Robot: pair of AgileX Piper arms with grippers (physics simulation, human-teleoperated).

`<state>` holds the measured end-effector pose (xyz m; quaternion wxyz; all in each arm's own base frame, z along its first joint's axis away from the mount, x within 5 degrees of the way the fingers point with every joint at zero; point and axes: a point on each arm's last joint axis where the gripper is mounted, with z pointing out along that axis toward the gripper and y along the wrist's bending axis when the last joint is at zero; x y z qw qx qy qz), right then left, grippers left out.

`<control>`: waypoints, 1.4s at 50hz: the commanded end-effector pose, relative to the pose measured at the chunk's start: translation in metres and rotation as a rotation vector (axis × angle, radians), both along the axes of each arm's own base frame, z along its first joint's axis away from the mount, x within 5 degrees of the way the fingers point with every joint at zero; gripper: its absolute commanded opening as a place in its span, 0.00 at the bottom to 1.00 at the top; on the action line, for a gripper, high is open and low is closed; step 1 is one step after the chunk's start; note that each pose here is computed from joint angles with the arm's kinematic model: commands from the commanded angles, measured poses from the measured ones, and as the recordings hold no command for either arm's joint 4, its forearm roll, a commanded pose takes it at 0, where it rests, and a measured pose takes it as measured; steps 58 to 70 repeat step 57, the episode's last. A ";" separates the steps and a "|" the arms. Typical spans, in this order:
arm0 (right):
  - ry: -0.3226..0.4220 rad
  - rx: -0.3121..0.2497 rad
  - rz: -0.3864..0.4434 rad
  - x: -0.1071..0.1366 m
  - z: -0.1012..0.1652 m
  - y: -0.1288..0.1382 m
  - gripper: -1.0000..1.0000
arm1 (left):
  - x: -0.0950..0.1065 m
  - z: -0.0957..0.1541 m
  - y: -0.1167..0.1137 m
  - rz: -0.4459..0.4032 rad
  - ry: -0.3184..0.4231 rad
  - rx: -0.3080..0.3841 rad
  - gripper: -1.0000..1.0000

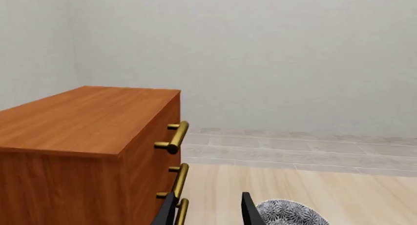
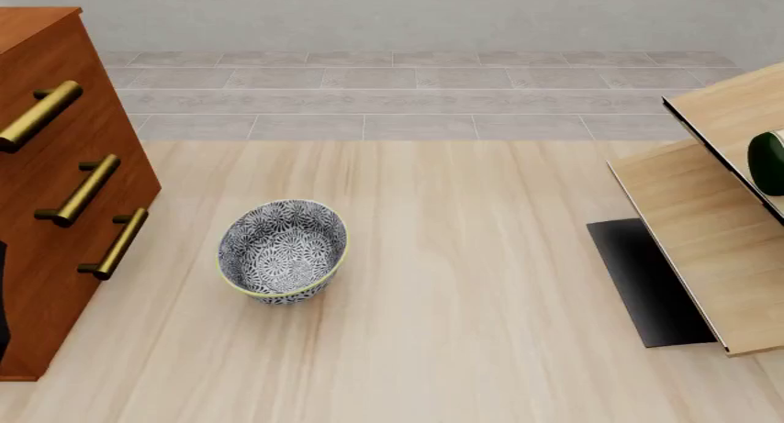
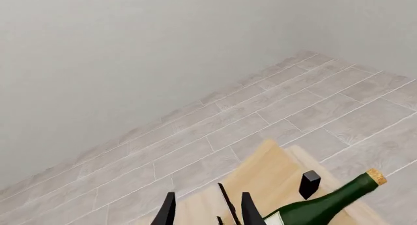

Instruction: Put the wine bottle on the wine rack.

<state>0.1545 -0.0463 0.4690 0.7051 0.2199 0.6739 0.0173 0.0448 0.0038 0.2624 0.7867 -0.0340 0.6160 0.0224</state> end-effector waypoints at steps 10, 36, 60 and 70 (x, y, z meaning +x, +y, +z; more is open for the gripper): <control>-0.083 -0.216 0.196 -0.048 -0.009 0.037 1.00 | -0.002 0.005 -0.002 -0.029 -0.003 0.017 1.00; -0.204 -0.387 0.354 -0.114 -0.030 0.051 1.00 | -0.001 0.004 -0.003 -0.060 0.000 0.027 1.00; -0.269 -0.454 0.437 -0.161 -0.043 0.045 1.00 | -0.007 0.021 -0.004 -0.078 -0.024 0.034 1.00; -0.269 -0.454 0.437 -0.161 -0.043 0.045 1.00 | -0.007 0.021 -0.004 -0.078 -0.024 0.034 1.00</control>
